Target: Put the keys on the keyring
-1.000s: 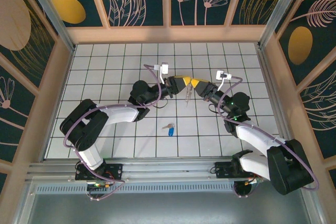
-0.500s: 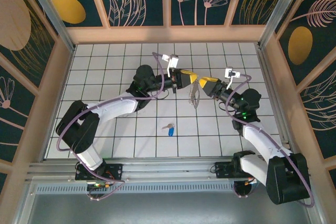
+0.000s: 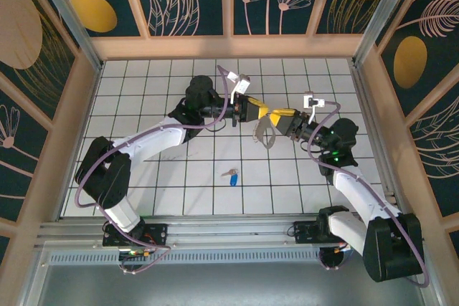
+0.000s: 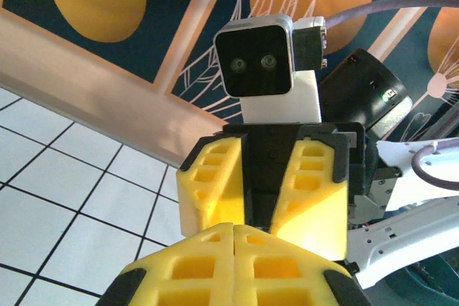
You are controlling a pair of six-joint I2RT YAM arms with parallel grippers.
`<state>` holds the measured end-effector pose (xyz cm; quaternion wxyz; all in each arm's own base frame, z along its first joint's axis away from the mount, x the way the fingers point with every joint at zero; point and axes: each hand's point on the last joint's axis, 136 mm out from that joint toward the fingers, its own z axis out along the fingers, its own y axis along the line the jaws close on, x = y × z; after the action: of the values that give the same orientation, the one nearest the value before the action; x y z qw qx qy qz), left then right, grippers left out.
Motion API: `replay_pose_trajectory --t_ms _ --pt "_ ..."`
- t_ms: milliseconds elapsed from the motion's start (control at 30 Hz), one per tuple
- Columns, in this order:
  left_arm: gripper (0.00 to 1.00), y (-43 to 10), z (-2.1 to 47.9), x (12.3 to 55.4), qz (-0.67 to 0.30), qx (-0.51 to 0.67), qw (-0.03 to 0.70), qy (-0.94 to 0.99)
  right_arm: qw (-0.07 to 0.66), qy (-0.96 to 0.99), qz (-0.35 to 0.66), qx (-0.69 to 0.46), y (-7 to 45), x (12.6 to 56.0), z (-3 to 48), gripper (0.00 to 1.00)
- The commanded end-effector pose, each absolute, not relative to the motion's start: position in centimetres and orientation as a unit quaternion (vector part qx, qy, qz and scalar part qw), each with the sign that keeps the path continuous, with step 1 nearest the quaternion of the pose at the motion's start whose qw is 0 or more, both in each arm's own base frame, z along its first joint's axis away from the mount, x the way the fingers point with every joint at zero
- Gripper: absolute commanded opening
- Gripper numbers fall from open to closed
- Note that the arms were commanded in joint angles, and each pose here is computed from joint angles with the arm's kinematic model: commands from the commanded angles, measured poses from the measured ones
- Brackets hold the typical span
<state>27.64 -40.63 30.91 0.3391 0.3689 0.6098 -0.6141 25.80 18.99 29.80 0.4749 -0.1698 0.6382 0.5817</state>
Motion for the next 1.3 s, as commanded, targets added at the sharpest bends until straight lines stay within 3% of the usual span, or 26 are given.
replay_pose_trajectory --t_ms 0,167,467,600,733,867,1000,1267 --pt "0.0 -40.5 32.5 27.2 -0.616 0.394 0.347 0.587 0.485 0.622 0.583 -0.196 19.1 25.6 31.3 0.28" --pt "0.0 -40.7 32.3 27.2 -0.619 0.398 0.341 0.585 0.481 0.622 0.586 -0.197 19.3 25.7 31.1 0.18" --pt "0.0 -40.9 31.9 27.0 -0.624 0.405 0.329 0.582 0.486 0.621 0.585 -0.192 19.2 26.0 31.4 0.2" --pt "0.0 -40.9 32.1 26.9 -0.626 0.406 0.328 0.579 0.483 0.62 0.587 -0.193 19.3 26.1 31.4 0.01" --pt "0.0 -40.9 32.1 27.9 -0.623 0.38 0.342 0.592 0.491 0.621 0.587 -0.17 19.0 26.5 31.3 0.0" --pt "0.38 -39.7 33.4 29.7 -0.621 0.297 0.402 0.603 0.504 0.617 0.592 -0.117 18.1 27.4 31.2 0.0" --pt "0.42 -37.0 34.4 31.1 -0.634 0.188 0.457 0.595 0.514 0.601 0.608 -0.07 17.4 27.8 31.6 0.0" --pt "0.35 -37.5 33.4 30.6 -0.68 0.149 0.428 0.577 0.525 0.578 0.625 -0.026 18.2 28.0 32.8 0.0"
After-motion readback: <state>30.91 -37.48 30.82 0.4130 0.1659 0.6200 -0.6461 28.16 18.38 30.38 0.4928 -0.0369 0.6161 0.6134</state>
